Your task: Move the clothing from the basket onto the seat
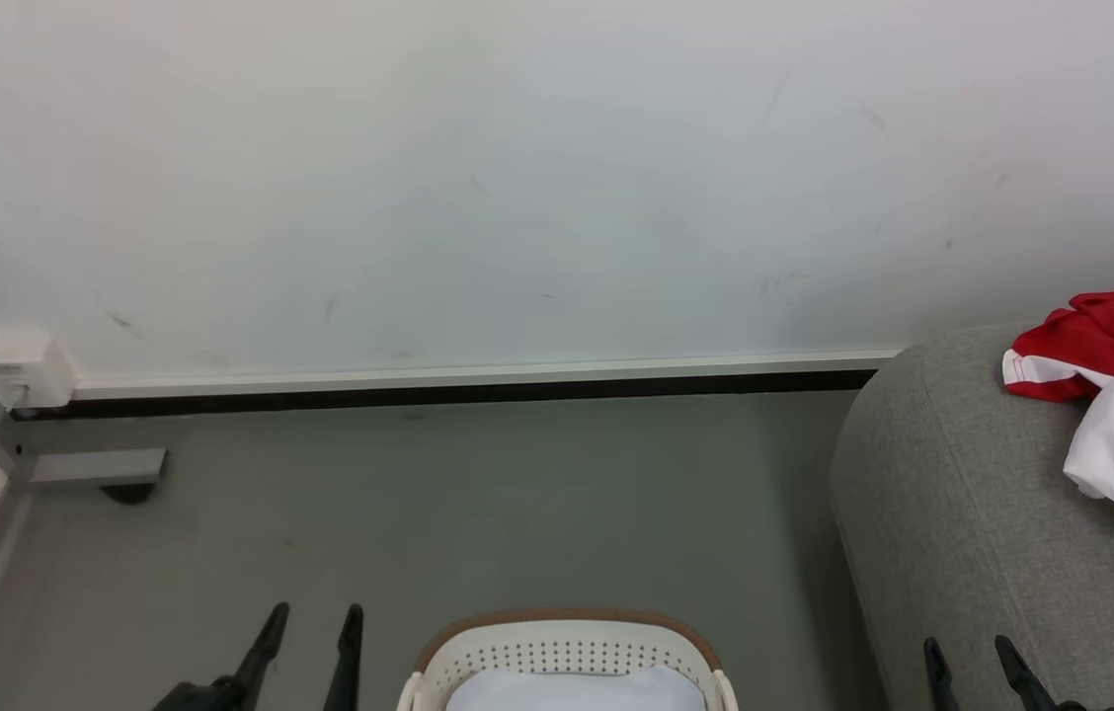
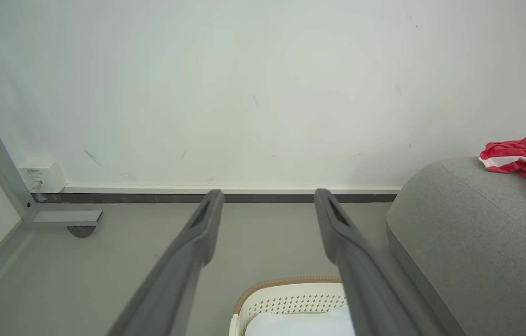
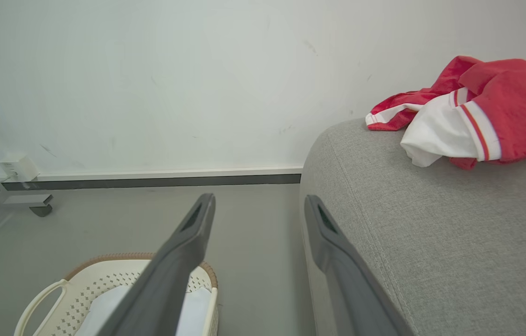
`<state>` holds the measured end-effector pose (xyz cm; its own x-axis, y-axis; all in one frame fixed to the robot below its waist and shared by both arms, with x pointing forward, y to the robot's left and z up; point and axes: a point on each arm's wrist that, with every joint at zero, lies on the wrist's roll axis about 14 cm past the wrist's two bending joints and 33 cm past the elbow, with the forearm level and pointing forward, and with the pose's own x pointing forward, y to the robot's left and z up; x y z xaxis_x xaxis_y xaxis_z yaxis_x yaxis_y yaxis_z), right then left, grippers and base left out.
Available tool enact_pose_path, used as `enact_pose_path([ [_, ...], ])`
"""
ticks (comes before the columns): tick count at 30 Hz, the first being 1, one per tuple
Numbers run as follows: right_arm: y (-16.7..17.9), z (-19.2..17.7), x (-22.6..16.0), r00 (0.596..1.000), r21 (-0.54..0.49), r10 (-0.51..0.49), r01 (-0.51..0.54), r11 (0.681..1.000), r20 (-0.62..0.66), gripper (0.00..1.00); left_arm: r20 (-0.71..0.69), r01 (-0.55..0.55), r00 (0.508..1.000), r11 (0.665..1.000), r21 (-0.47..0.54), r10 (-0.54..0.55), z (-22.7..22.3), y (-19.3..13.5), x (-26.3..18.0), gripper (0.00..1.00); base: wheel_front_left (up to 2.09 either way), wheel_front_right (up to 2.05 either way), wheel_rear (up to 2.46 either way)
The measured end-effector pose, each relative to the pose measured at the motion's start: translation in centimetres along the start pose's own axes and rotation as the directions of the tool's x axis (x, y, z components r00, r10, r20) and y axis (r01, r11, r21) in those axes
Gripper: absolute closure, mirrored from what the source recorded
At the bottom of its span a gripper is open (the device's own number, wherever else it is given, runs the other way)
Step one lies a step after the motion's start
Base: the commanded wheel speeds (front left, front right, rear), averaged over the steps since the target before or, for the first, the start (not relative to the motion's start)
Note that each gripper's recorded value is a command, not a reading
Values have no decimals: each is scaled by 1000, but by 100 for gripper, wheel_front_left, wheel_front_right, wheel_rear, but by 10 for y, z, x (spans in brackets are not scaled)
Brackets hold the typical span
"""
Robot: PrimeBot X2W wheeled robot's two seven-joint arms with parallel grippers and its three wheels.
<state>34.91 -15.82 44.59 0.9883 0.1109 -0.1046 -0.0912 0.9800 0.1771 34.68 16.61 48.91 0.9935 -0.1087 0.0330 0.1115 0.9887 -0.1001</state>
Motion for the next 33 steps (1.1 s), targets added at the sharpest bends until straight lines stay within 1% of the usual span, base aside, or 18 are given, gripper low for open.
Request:
enact_pose_path([
  [16, -5, 3, -5, 1000, 18, -21, 20, 1000, 13, 0, -22, 15, 1000, 1000, 1, -15, -7, -4, 1, 0, 0, 0, 0],
  [17, -6, 3, -5, 1000, 18, -22, 22, 1000, 13, 100, -23, 20, 1000, 1000, -3, -20, -7, -5, 2, 100, 0, 0, 0],
  [23, -7, -20, -14, 998, 41, -36, 39, 998, -61, 100, -92, 18, 996, 1000, -22, -20, -29, -9, -8, 100, 0, 0, 0],
  [27, -10, -21, -14, 996, 111, -58, 66, 992, -70, 100, -104, -15, 995, 995, -94, 5, -30, -4, -8, 100, 0, 0, 0],
  [33, -16, -15, -12, 994, 215, -86, 97, 972, -63, 100, -112, -66, 993, 977, -202, 43, -30, 4, -6, 100, 0, 0, 0],
])
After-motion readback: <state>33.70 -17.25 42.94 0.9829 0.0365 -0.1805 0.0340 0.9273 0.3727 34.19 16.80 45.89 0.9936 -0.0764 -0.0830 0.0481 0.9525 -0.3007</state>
